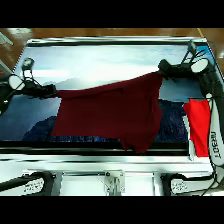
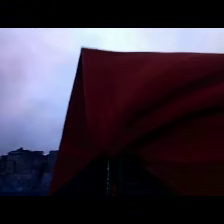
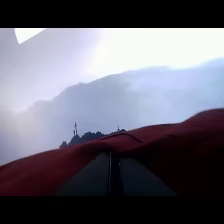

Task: Fold the shirts.

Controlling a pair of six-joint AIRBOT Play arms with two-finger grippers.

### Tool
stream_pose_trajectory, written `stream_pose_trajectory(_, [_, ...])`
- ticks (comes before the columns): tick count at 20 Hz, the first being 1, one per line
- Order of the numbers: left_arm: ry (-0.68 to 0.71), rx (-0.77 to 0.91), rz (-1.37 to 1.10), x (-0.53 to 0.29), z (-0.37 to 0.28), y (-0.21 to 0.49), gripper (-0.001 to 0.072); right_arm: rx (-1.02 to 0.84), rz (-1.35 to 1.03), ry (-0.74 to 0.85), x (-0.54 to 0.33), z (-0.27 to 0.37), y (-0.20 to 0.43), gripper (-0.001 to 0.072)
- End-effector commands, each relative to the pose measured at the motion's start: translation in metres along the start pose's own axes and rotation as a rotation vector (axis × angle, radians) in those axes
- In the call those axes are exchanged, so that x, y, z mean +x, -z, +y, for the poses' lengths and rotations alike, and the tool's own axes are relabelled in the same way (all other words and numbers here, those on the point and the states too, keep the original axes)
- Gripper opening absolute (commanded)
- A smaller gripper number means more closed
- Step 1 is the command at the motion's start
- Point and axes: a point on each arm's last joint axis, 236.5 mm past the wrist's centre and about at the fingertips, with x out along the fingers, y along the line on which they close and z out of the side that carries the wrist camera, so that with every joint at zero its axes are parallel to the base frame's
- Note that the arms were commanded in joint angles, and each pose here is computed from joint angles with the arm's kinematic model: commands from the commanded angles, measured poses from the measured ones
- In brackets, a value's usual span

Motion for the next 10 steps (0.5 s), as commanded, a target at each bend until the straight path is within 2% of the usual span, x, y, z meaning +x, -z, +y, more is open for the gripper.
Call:
stream_pose_trajectory(1, [0.093, -0.118, 0.121, 0.049, -0.018, 0.023, 0.0044, 0.081, 0.154, 0.002, 0.032, -0.017, 0.039, 0.0066])
stream_pose_trajectory(2, [0.102, -0.131, 0.134, 0.053, -0.019, 0.025, 0.0145, 0.083, 0.160, 0.003, 0.032, -0.018, 0.041, 0.0103])
stream_pose_trajectory(3, [0.096, -0.131, 0.139, 0.052, -0.016, 0.026, 0.0385, 0.082, 0.166, -0.003, 0.029, -0.015, 0.041, 0.0357])
stream_pose_trajectory(4, [0.074, -0.113, 0.163, 0.046, -0.005, 0.027, 0.0542, 0.060, 0.183, 0.013, 0.022, -0.020, 0.041, 0.0687])
stream_pose_trajectory(5, [0.042, -0.078, 0.211, 0.038, 0.012, 0.032, 0.0595, 0.027, 0.203, 0.041, 0.010, -0.029, 0.040, 0.0698])
stream_pose_trajectory(6, [0.008, -0.074, 0.275, 0.025, 0.033, 0.041, 0.0595, -0.008, 0.234, 0.090, -0.006, -0.045, 0.039, 0.0698])
stream_pose_trajectory(8, [0.067, -0.105, 0.403, 0.002, 0.055, 0.067, 0.0595, -0.079, 0.397, 0.227, -0.054, -0.090, 0.063, 0.0691])
stream_pose_trajectory(10, [0.127, -0.184, 0.516, -0.013, 0.074, 0.100, 0.0597, -0.121, 0.665, 0.371, -0.107, -0.140, 0.107, 0.0689])
